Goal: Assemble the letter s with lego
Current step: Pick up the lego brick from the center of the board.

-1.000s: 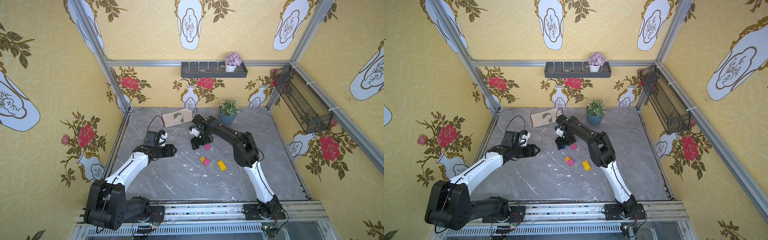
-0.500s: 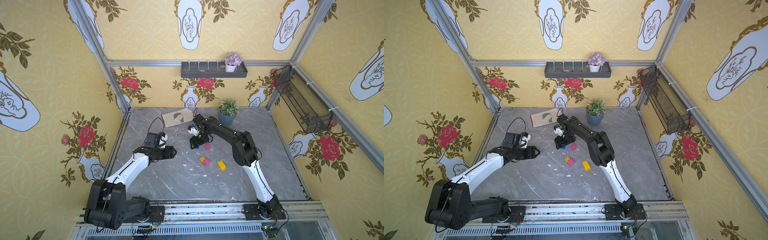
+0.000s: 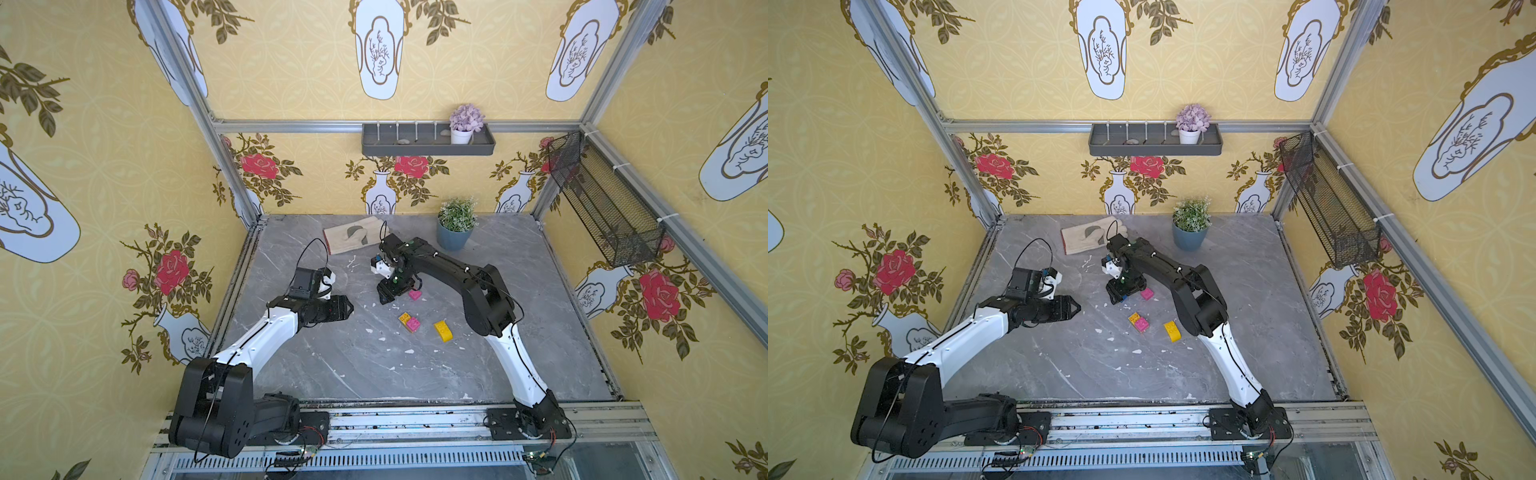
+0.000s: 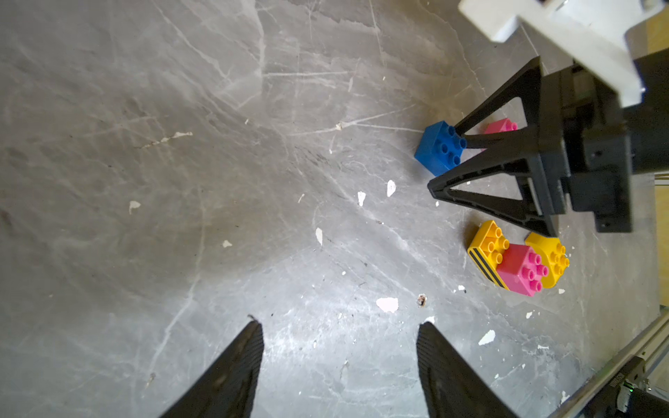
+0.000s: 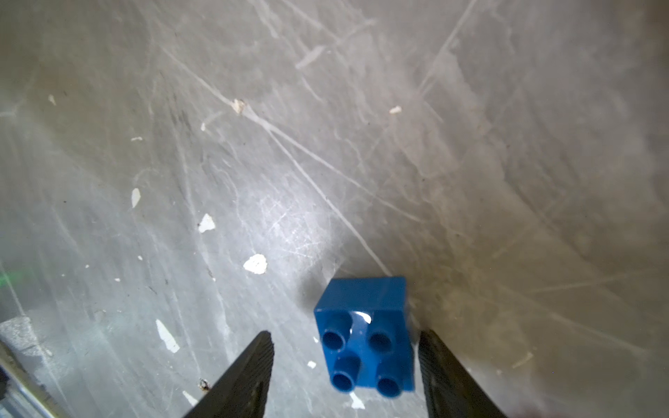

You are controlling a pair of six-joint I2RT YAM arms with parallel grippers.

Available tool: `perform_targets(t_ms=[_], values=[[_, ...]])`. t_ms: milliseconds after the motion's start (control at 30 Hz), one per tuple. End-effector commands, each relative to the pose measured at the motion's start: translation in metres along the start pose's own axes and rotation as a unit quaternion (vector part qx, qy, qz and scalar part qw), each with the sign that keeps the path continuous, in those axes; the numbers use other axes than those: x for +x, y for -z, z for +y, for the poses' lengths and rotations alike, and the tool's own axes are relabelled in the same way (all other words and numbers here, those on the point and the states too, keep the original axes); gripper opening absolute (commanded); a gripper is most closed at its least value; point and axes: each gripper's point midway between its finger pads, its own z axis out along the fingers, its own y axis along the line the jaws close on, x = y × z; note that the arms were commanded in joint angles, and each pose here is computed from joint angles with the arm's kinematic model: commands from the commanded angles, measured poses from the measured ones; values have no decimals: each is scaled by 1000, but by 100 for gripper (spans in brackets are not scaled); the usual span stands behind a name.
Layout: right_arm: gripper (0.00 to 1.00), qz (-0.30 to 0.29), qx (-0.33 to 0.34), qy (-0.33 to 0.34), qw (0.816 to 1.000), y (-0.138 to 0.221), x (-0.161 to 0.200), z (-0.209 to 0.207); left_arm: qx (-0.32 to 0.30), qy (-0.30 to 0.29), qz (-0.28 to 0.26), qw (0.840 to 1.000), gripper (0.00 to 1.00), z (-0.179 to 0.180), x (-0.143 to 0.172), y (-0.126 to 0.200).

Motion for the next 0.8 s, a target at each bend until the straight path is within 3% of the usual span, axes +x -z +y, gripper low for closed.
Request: perform_targets(t_ms=[0,767], values=[[65,4,43,9,999,2,0,-11,8,-3,-3,1000,70,-1,-1,-2],[35,-1,78,9,997,5,-10,-19,12,3,3,1000,70,3,-2,-4]])
